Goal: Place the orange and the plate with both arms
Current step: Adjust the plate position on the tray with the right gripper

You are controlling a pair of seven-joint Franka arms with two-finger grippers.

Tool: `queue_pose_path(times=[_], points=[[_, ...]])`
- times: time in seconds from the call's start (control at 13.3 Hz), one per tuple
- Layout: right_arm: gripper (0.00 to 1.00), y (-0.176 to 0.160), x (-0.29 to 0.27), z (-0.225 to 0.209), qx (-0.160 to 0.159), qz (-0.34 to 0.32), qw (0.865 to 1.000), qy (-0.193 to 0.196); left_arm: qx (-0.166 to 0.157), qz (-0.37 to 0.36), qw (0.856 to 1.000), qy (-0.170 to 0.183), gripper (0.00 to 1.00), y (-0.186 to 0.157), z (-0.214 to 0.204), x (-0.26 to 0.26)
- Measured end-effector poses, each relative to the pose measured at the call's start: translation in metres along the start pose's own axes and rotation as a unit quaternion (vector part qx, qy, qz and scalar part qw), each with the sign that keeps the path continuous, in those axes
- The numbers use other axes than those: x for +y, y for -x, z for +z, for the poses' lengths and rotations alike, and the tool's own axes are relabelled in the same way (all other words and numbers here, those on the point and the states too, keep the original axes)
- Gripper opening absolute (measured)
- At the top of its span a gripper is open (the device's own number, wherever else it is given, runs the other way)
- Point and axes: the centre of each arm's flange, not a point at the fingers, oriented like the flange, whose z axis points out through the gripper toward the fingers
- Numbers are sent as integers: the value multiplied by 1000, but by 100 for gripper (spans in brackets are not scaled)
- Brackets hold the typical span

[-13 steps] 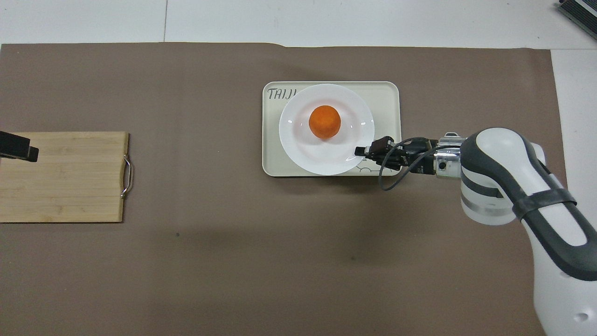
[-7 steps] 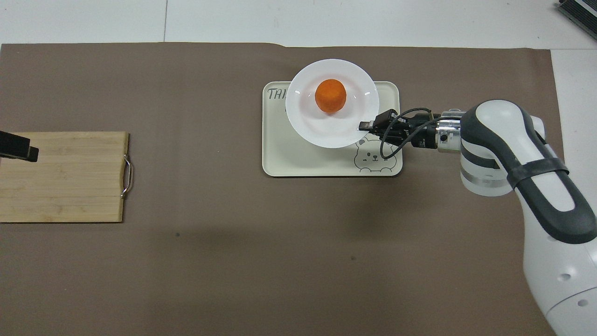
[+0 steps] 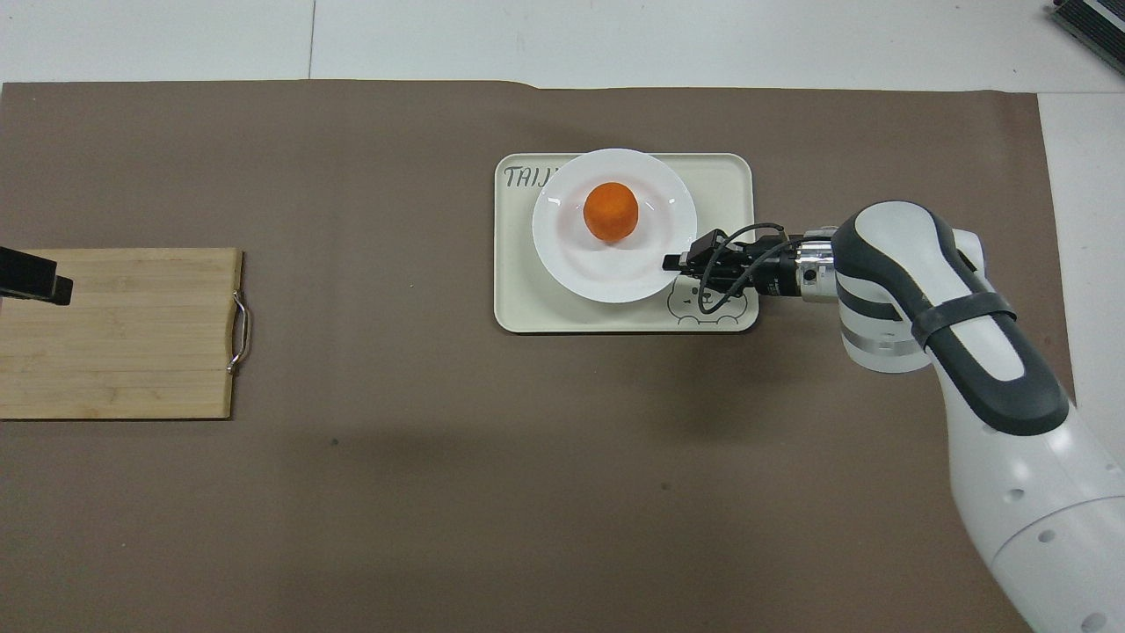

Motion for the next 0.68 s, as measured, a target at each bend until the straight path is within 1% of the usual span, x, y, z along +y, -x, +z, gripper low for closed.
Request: queue_pose_path(times=[0.15, 0.68], points=[[5, 6, 9, 3, -10, -2, 1000, 13, 0, 0, 1000, 0, 100, 0, 0, 0], [5, 10, 20, -2, -21, -11, 1000, 16, 0, 0, 1000, 0, 100, 0, 0, 0]])
